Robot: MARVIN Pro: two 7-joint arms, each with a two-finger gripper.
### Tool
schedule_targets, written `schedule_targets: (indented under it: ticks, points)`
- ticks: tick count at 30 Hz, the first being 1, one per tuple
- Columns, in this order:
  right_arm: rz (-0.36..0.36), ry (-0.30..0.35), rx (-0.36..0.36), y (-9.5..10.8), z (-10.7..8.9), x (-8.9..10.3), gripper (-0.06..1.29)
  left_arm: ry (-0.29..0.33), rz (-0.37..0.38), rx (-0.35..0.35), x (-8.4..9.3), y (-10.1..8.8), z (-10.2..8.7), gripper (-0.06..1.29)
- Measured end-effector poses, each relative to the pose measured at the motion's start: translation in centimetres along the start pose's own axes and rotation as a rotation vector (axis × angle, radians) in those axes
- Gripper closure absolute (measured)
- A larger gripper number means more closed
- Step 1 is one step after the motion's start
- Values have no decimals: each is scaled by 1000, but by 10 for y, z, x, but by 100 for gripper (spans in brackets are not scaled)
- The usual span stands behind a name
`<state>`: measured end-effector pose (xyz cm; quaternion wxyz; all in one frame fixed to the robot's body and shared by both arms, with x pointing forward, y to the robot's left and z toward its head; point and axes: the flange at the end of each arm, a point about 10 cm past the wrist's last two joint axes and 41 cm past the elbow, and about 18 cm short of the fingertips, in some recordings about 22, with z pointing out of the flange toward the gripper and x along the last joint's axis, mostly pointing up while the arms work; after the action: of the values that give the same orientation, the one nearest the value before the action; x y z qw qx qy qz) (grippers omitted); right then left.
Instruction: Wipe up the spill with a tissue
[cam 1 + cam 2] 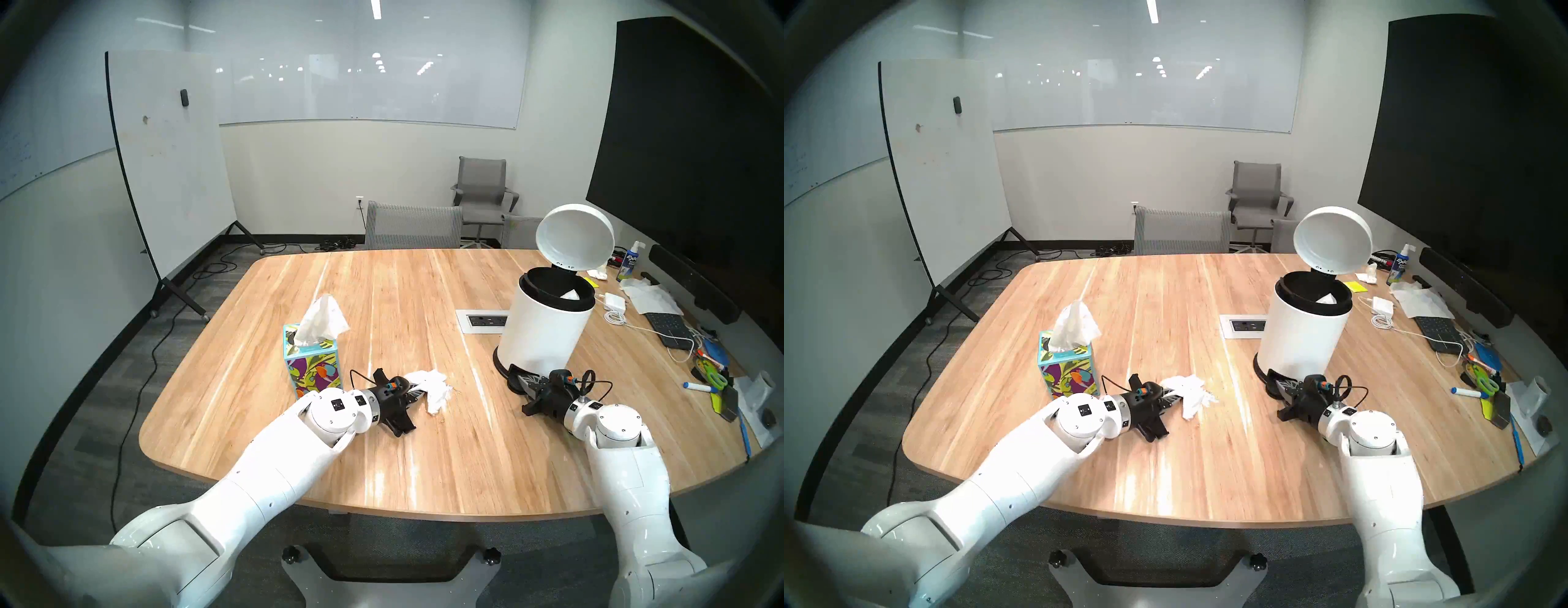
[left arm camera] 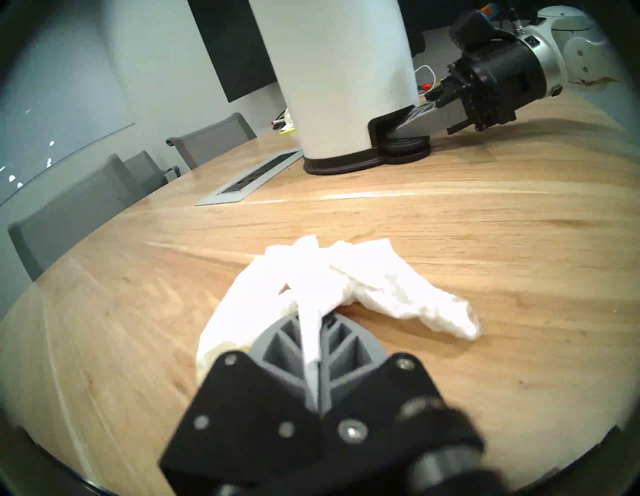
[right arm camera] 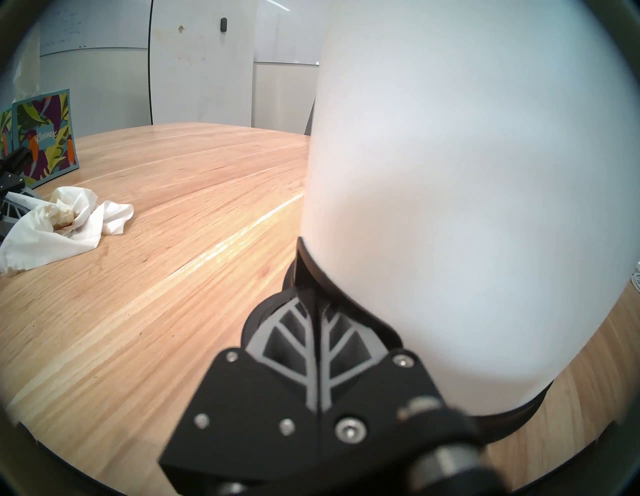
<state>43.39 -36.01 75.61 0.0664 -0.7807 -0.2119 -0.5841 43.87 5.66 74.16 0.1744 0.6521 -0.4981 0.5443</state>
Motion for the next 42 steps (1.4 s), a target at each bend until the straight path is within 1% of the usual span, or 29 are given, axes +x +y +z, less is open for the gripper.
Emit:
schedule_targets:
  ticks: [2, 4, 6, 8, 13, 15, 17, 21, 27, 30, 32, 36, 42]
  points:
    - [0, 0, 0, 0, 0, 0, 125, 22, 14, -35, 3, 13, -1, 125]
    - [0, 0, 0, 0, 0, 0, 125, 38, 21, -53, 4, 22, -3, 125]
    - [0, 0, -1, 0, 0, 0, 125, 51, 24, -62, 3, 28, -7, 125]
    - [0, -1, -1, 0, 0, 0, 125, 63, 22, -61, 3, 29, -12, 125]
    - [-1, -1, 0, 0, 0, 0, 125, 94, 10, -34, 4, 22, -23, 125]
    - [-1, -1, 0, 0, 0, 0, 125, 115, 9, -19, 9, 18, -28, 125]
    - [0, 0, 0, 0, 0, 0, 125, 142, 9, -6, 16, 14, -31, 125]
    - [1, 1, -1, 0, 0, 0, 125, 219, 21, 12, 36, 8, -38, 125]
    - [2, 1, -1, 0, 0, 0, 125, 313, 39, 13, 60, 7, -49, 125]
    - [2, 1, -2, 0, 0, 0, 125, 340, 42, 18, 66, 8, -57, 125]
    - [2, 1, -2, 0, 0, 0, 125, 355, 38, 32, 67, 7, -68, 125]
    - [1, 1, -2, 0, 0, 0, 125, 358, 31, 51, 62, 6, -79, 125]
    - [1, 1, -2, 0, 0, 0, 125, 379, 25, 86, 54, 7, -104, 125]
